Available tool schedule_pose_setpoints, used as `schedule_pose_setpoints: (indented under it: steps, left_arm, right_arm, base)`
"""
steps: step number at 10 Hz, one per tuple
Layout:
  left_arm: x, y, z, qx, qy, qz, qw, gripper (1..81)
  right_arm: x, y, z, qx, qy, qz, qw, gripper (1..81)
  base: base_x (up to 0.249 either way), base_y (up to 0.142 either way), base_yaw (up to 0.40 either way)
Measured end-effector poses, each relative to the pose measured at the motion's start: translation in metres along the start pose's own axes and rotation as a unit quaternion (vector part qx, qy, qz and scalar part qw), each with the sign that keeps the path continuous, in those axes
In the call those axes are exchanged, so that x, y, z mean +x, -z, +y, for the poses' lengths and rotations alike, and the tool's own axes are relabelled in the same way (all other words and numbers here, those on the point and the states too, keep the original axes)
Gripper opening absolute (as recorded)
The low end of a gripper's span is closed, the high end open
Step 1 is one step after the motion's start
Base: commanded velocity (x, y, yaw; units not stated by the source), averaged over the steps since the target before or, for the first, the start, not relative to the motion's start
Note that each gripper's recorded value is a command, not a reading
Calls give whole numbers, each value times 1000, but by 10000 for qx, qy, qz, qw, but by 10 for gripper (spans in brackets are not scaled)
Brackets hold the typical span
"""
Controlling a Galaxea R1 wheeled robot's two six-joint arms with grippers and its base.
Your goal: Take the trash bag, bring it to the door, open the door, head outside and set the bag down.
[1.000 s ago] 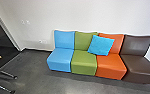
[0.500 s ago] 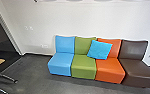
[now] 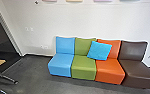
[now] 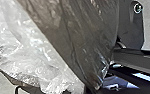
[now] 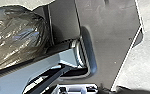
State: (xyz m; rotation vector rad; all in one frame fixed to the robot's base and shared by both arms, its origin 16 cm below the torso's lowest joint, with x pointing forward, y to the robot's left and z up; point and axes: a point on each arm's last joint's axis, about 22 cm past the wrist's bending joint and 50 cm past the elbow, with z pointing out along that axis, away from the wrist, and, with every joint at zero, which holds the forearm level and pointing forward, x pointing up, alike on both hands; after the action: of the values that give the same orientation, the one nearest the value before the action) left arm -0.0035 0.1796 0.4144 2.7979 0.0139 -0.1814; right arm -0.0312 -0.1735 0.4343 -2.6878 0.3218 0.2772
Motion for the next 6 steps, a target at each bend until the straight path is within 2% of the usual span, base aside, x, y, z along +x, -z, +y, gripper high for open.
schedule_pose_setpoints:
  steps: [2,3,6]
  left_arm:
    - [15,2,1,33,-47,210,9998,10]
    - [19,4,0,46,-66,269,9996,10]
    - [20,3,3,33,-76,294,9995,10]
  right_arm:
    - [16,1,-2,-16,67,206,9998,811]
    - [20,1,-2,-32,88,259,9996,811]
    - [20,0,-5,-17,101,278,9996,811]
  base:
    - [0,0,0]
    - [0,0,0]
    - [0,0,0]
